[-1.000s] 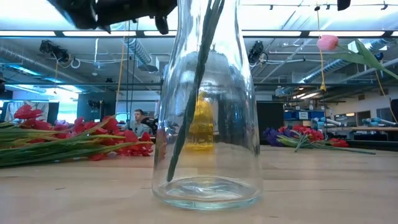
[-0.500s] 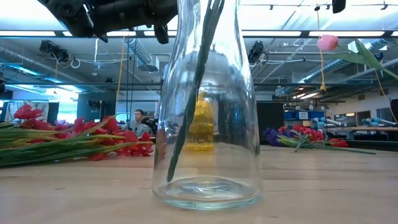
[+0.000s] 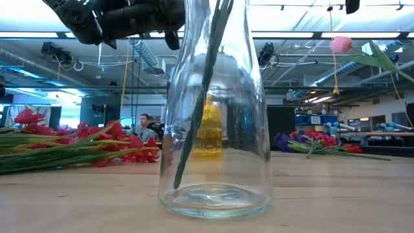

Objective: Sort flowers into vase by color
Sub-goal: Put the left purple flower into the yellow vase

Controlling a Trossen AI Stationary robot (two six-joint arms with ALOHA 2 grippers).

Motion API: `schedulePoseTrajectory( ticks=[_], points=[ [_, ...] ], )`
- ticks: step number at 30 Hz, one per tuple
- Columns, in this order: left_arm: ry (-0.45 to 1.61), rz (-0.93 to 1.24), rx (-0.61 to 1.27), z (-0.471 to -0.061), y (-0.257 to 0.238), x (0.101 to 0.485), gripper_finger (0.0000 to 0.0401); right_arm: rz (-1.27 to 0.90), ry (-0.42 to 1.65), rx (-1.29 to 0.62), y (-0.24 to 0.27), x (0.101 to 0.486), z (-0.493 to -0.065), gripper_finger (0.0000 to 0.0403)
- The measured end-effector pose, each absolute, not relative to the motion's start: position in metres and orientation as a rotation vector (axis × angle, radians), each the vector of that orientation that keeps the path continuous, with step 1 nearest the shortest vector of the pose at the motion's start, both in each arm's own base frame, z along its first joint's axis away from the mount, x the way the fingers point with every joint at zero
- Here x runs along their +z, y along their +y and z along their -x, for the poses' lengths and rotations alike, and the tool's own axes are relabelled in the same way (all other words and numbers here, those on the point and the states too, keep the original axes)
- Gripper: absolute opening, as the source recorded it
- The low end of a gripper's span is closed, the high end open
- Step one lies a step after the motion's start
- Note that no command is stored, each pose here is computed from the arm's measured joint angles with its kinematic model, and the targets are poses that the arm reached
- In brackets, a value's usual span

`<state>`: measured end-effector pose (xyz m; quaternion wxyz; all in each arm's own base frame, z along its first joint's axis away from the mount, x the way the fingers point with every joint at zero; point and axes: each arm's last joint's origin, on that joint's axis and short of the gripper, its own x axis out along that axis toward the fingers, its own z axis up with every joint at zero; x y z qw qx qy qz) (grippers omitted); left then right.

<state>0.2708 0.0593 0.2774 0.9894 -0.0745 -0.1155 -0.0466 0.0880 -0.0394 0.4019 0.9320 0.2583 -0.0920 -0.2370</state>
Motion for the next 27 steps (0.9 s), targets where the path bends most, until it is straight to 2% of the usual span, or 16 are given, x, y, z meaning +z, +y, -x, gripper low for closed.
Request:
schedulePoseTrajectory(
  ticks=[27],
  points=[
    [-0.121, 0.200, -0.100, -0.295, 0.057, 0.240, 0.0018, -0.513, -0.184, -0.486, -0.039, 0.402, -0.088, 0.0171]
  ],
)
